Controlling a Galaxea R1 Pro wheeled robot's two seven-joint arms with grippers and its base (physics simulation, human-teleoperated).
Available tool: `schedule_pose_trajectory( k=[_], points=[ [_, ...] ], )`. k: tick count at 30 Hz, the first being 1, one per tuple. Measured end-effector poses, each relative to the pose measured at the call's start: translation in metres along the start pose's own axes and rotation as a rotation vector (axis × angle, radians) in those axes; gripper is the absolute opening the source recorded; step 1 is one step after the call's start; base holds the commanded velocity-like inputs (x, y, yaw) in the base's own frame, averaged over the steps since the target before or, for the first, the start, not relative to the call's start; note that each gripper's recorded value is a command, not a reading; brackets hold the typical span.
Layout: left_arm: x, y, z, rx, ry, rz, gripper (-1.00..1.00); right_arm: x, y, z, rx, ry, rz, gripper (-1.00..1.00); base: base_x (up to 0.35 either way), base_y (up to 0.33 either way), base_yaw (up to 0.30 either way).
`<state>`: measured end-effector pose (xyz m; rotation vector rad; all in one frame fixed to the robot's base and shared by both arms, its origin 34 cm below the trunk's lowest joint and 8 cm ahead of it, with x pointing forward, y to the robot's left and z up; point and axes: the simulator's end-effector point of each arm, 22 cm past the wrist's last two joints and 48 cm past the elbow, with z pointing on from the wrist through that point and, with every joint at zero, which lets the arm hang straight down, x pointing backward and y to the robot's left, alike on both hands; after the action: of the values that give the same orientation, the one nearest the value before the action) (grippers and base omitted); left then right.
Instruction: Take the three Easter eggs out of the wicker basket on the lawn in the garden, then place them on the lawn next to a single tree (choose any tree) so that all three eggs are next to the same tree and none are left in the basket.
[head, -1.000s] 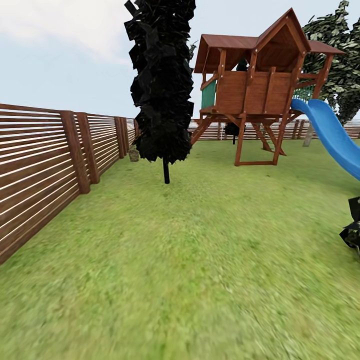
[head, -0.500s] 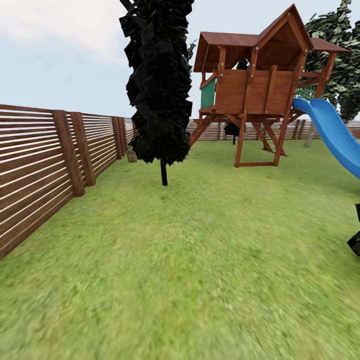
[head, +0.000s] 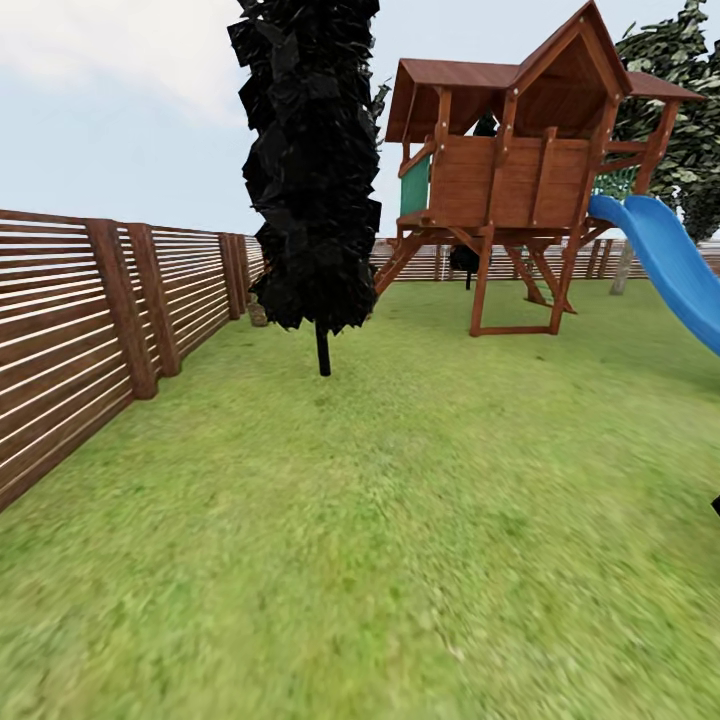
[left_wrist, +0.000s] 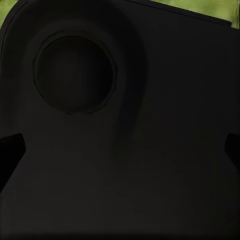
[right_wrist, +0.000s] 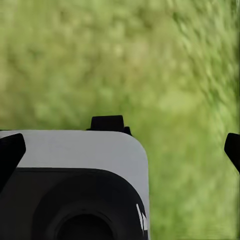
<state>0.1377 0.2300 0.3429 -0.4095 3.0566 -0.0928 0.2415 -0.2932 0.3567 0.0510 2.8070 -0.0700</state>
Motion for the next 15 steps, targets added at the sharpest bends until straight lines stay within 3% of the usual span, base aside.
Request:
schedule_pose_trajectory(
  k=[15],
  points=[
    [0.0,0.0003,0.0,-0.002,0.0,0.0,1.0,0.0,0.0,0.0,0.0,0.0,0.0,1.0,0.327,-0.109,0.0]
  ],
)
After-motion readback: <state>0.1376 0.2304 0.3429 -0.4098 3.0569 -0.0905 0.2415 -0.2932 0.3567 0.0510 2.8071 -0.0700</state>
